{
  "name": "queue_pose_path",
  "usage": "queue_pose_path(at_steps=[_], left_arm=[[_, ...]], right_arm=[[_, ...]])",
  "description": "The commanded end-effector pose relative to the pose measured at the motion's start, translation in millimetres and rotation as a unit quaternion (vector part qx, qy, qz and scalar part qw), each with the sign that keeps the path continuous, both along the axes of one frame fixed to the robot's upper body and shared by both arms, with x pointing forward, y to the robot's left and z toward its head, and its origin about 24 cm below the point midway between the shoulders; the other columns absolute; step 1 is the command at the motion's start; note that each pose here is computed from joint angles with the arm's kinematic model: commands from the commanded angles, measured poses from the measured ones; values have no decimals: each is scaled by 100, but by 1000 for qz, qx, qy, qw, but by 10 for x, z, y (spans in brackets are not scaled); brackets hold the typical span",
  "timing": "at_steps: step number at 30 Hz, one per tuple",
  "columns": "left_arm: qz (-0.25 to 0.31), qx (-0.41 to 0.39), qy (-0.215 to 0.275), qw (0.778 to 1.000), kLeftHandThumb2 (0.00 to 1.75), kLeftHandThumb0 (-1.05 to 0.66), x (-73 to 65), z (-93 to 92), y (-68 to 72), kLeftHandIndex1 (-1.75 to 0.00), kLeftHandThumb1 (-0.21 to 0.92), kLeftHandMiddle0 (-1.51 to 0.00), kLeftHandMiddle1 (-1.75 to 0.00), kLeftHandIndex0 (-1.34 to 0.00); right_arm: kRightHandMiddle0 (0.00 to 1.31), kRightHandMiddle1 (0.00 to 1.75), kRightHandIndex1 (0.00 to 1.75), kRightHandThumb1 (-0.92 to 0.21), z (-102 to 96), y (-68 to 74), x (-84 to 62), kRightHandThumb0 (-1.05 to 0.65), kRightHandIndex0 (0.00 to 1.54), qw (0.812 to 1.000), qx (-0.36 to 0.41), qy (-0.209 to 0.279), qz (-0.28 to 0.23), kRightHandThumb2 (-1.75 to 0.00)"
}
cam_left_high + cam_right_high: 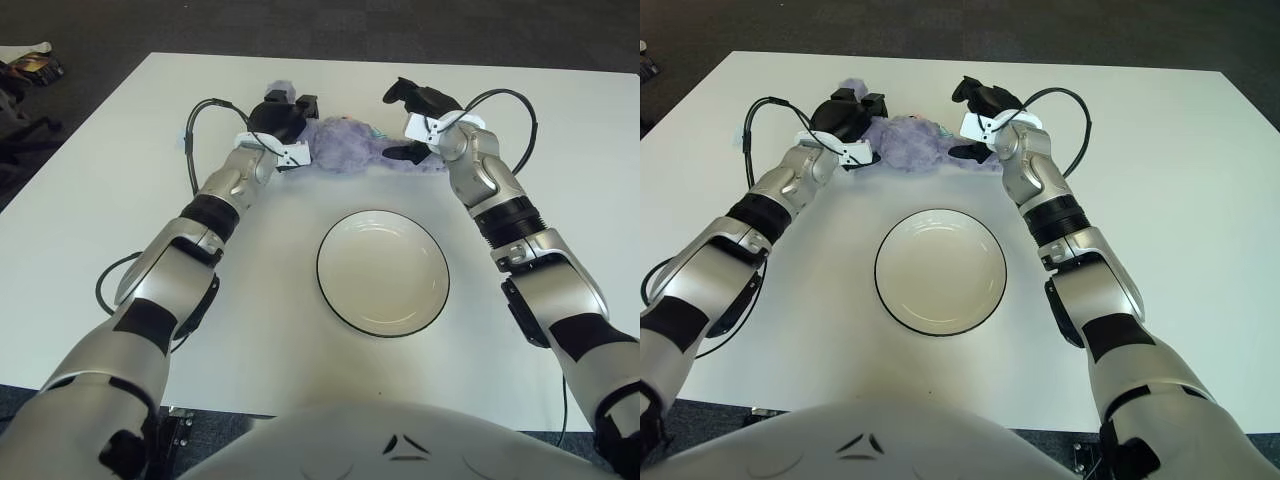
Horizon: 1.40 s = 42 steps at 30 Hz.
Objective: Put the doll into the plate.
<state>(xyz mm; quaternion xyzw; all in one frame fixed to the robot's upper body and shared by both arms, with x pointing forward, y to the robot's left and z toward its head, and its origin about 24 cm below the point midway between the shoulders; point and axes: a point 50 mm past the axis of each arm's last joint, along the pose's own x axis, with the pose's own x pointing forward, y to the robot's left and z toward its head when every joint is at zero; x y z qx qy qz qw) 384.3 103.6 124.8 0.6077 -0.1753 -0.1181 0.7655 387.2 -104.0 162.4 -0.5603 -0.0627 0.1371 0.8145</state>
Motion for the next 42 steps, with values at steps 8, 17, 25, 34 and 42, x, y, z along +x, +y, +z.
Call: queue_pose_path(at_steps=[8,17,25,34,42], left_arm=[[-8,-7,38,999,148,52,-93,-139,-68,-175,18,-71,-175,-79],[-4,-48,46,998,148,52,-130,-108,-151,-175,18,-71,-175,-78],[3,-80,61,995,148,52,-117,-78,-235,-175,18,-71,-175,-79],[4,-103,69,992,148,52,-117,-52,-263,-175,18,-72,-175,-80],[-2,-95,56,994,149,53,-112,-27,-286,-175,17,-72,-175,-79]], right_arm=[[0,83,96,-32,-17,10,58,-57,13,1000,1,3,1,-96],[0,81,98,-34,-72,8,99,-60,15,1000,19,20,0,-93],[0,67,98,-35,-59,13,86,-60,15,999,24,44,1,-91],[0,53,98,-38,-47,25,67,-63,13,997,12,74,-2,-89],[0,50,97,-37,-44,20,40,-61,14,995,12,102,3,-88]])
